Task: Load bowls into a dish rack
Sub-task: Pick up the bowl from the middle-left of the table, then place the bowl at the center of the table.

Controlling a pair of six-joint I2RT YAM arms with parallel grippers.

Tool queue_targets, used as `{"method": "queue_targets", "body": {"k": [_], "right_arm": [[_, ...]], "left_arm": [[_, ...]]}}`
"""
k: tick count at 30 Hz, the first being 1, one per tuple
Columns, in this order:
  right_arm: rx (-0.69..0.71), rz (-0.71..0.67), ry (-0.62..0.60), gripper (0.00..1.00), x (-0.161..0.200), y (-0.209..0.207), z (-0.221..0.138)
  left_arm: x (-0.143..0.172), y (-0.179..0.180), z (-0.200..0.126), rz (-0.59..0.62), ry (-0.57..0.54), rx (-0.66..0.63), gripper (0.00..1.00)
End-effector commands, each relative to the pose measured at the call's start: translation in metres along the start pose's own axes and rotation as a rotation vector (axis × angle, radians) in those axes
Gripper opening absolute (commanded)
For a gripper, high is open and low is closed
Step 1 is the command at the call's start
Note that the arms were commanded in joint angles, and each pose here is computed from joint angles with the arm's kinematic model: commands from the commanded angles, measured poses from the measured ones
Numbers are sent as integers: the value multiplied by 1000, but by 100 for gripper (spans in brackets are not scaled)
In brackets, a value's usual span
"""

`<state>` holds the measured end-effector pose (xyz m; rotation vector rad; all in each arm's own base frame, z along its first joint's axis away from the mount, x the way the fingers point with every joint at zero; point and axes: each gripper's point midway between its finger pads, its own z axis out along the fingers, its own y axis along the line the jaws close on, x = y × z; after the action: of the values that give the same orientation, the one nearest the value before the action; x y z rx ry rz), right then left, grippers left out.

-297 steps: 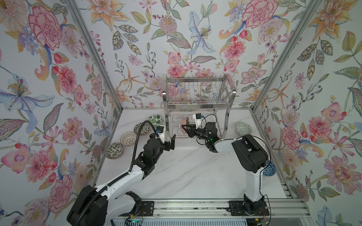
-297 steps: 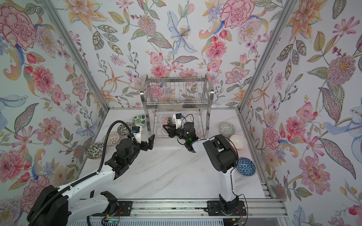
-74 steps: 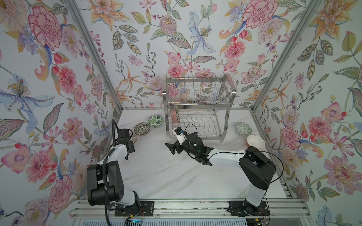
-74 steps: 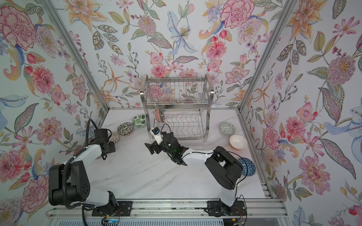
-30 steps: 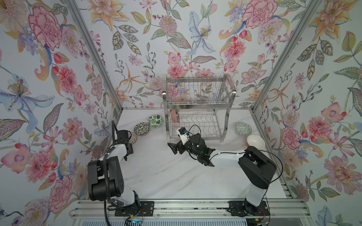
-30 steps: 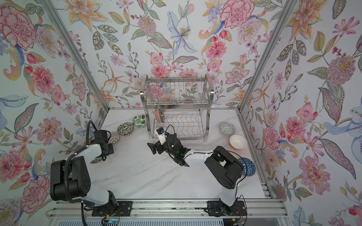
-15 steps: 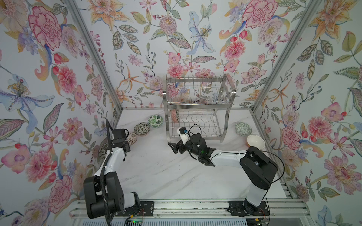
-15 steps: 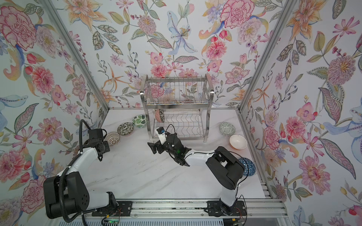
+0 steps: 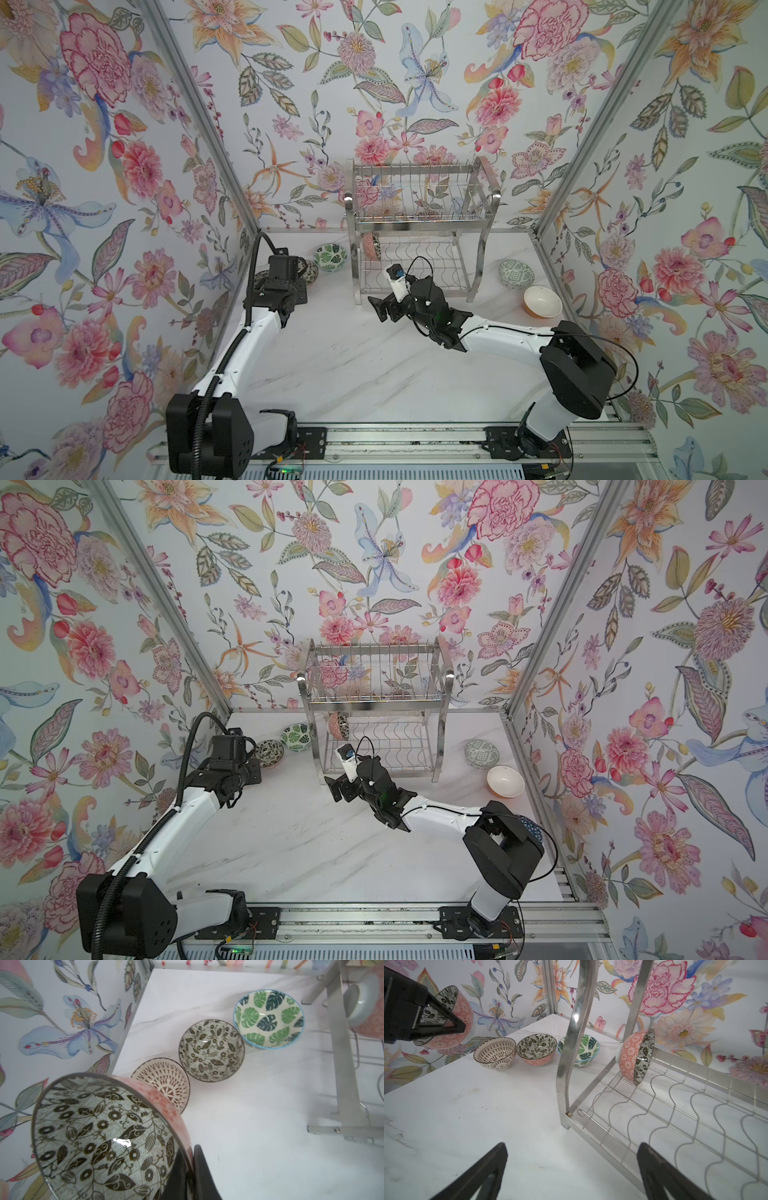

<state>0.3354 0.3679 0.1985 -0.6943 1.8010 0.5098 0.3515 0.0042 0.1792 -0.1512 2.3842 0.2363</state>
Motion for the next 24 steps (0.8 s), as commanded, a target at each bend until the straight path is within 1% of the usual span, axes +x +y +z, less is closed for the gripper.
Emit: {"method": "queue_targets", "body": {"k": [1, 6, 10, 12, 15, 19, 24], "right_arm": [[128, -12, 28, 99, -7, -30, -15], [218, 17, 25, 99, -5, -58, -33], [260, 37, 33, 99, -2, -73, -44], [279, 63, 52, 99, 2, -83, -49], [306, 83, 74, 99, 8, -96, -56], [347, 92, 80, 99, 10, -110, -68], [383, 135, 81, 99, 13, -128, -83]], "left_arm": [[17, -18, -3, 59, 47, 33, 0], [52, -49, 0, 131, 105, 92, 0], [76, -82, 2, 178, 148, 174, 0], [87, -104, 1, 208, 158, 231, 0], [97, -138, -4, 259, 157, 295, 0], [103, -175, -13, 327, 155, 343, 0], [109, -224, -21, 415, 149, 397, 0]]}}
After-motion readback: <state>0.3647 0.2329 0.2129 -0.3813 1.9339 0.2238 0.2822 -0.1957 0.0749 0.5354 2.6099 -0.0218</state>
